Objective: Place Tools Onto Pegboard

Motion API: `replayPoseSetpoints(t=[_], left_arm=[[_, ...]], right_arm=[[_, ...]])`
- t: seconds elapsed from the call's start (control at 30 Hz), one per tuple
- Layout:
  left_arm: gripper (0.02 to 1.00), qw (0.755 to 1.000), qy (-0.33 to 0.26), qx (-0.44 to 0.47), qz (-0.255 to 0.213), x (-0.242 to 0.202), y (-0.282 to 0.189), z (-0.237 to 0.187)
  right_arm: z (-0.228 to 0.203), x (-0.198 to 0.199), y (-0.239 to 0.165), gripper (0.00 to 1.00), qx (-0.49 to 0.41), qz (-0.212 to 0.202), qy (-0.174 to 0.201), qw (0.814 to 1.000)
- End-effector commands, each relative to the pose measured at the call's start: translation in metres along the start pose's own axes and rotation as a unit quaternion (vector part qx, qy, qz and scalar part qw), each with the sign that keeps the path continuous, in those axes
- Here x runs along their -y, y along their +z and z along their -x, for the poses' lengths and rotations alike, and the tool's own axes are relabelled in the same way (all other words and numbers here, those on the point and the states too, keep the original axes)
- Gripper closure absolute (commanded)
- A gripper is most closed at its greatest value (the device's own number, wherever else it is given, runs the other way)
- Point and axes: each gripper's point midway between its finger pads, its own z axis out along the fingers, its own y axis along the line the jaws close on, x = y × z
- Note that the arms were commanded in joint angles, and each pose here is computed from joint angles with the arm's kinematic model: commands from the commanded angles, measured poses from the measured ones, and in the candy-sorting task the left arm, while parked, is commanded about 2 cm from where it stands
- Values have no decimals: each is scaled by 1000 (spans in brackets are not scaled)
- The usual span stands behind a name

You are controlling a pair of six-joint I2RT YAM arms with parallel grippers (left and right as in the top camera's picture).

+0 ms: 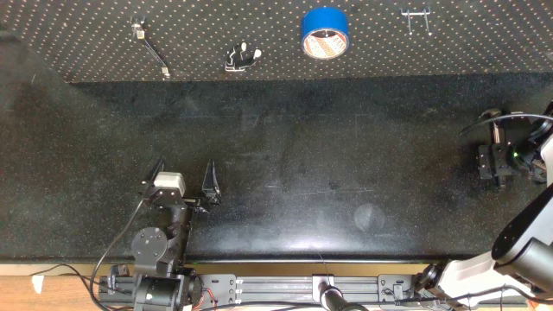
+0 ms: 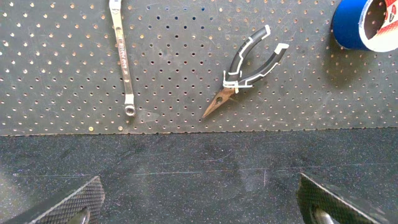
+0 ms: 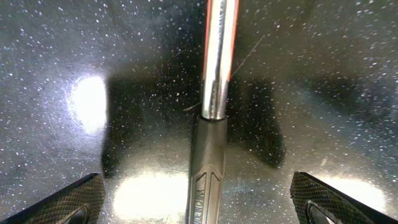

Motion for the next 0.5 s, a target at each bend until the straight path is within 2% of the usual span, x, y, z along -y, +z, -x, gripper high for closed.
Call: replayPoseSetpoints(t=[0.03, 0.1, 0.13, 0.2, 0.27, 0.3, 0.5], left_arm=[[23, 1000, 1, 0, -7, 3, -1, 0], [23, 1000, 1, 0, -7, 3, -1, 0], [23, 1000, 1, 0, -7, 3, -1, 0], [23, 1000, 1, 0, -7, 3, -1, 0], [23, 1000, 1, 0, -7, 3, -1, 0], [23, 1000, 1, 0, -7, 3, -1, 0], [23, 1000, 1, 0, -7, 3, -1, 0]], right_arm=[[4, 0, 2, 117, 0, 8, -13, 1000], [3, -1, 5, 126, -3, 11, -13, 1000], [3, -2, 6, 180, -5, 12, -13, 1000], [2, -2, 7, 215, -7, 14, -13, 1000], [1, -3, 7, 299, -9, 16, -13, 1000], [0, -3, 8, 437, -11, 16, -13, 1000], [0, -3, 9, 816, -12, 18, -13, 1000]])
